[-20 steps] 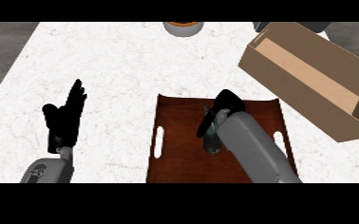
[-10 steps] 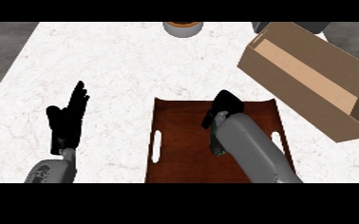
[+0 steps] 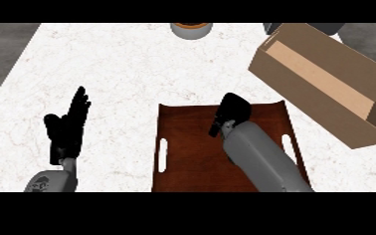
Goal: Pick the eggplant from the tray and place it in the cardboard box
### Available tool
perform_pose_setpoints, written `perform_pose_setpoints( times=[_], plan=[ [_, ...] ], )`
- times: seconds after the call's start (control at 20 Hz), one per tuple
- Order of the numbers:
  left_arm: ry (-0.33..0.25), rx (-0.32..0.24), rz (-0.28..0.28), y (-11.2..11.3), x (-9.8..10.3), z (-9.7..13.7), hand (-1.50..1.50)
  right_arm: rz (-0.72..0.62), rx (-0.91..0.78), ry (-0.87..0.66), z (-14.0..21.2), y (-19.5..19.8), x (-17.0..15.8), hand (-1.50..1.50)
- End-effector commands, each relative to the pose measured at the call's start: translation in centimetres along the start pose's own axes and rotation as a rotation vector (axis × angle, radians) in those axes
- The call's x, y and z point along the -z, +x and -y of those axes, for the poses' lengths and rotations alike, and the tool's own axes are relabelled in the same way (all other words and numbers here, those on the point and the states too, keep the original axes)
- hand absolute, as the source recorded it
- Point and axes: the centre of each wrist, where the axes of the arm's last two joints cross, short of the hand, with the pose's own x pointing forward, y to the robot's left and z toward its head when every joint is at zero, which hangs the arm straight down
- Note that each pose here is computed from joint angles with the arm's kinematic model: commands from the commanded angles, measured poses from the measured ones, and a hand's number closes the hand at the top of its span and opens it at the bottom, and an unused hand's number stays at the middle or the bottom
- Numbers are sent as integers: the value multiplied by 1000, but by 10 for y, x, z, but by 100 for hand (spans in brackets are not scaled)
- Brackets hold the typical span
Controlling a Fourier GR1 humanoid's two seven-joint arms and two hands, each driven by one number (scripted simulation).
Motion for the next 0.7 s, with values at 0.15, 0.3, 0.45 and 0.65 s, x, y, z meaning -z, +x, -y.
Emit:
perform_pose_setpoints(
  times=[0.15,0.3,0.45,0.65],
  plan=[
    [6,-11,-9,8,-5,14,0,261,-49,-138,-2,-7,-47,150],
    [1,-3,-18,12,0,12,0,276,-60,-201,2,-10,-56,150],
    [13,-1,-18,-7,-9,-1,0,303,-30,-267,4,-12,-79,150],
    [18,4,-5,0,-10,-5,0,349,-14,-369,32,-8,-103,150]
  ],
)
